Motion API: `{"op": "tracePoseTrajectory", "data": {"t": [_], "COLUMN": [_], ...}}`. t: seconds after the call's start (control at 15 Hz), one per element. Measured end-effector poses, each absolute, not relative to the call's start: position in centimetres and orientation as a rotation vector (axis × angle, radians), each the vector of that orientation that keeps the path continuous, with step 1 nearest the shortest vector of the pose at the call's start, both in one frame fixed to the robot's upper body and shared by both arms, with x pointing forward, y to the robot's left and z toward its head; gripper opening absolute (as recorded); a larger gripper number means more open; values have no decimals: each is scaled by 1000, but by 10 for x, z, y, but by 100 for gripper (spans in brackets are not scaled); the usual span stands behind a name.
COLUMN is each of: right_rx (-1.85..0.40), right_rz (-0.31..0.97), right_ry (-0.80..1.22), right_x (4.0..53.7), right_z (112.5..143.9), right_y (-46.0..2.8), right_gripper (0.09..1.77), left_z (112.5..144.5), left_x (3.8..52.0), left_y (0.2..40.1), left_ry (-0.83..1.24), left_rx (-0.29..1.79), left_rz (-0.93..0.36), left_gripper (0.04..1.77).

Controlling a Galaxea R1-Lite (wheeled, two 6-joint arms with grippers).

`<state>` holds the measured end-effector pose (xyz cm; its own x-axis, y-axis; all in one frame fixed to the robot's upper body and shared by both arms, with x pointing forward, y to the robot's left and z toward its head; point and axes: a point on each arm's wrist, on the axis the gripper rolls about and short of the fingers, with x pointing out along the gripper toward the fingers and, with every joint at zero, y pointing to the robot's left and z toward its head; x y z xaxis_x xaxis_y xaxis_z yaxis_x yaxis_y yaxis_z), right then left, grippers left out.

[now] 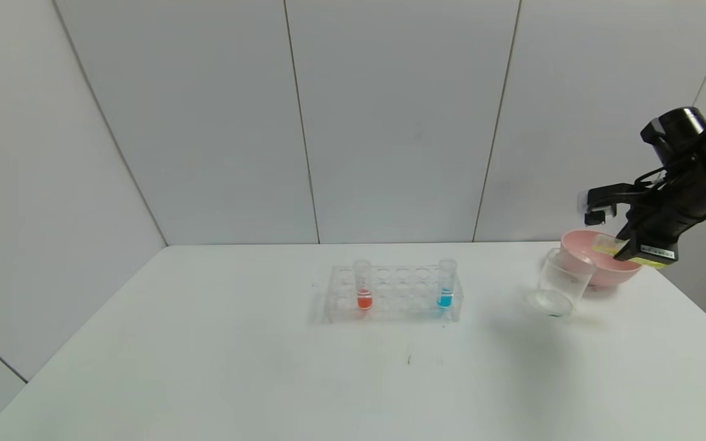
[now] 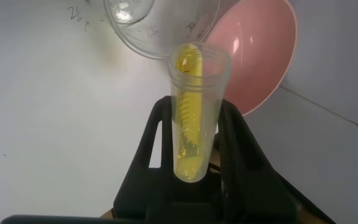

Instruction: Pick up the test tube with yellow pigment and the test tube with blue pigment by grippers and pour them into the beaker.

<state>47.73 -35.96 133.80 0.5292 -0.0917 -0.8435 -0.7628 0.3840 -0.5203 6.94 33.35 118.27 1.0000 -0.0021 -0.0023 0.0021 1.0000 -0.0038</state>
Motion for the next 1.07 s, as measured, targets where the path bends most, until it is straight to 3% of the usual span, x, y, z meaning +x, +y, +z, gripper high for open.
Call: {"op": "tracePoseTrajectory", "data": {"t": [0.33, 1.07], "right_rx": [-1202, -1312], "right_rz": [448, 441], "right_ry": [999, 1040], "right_x": [482, 487], "right_z": [1334, 1326], "right_y": [-351, -336], "right_gripper": [49, 49], "left_z": [1183, 1183], "left_x": [69, 69], "left_y": [334, 334], "left_ry": [2, 2], "left_rx": [-4, -4], "left_rz": [-2, -3], "left_gripper": [176, 176]}}
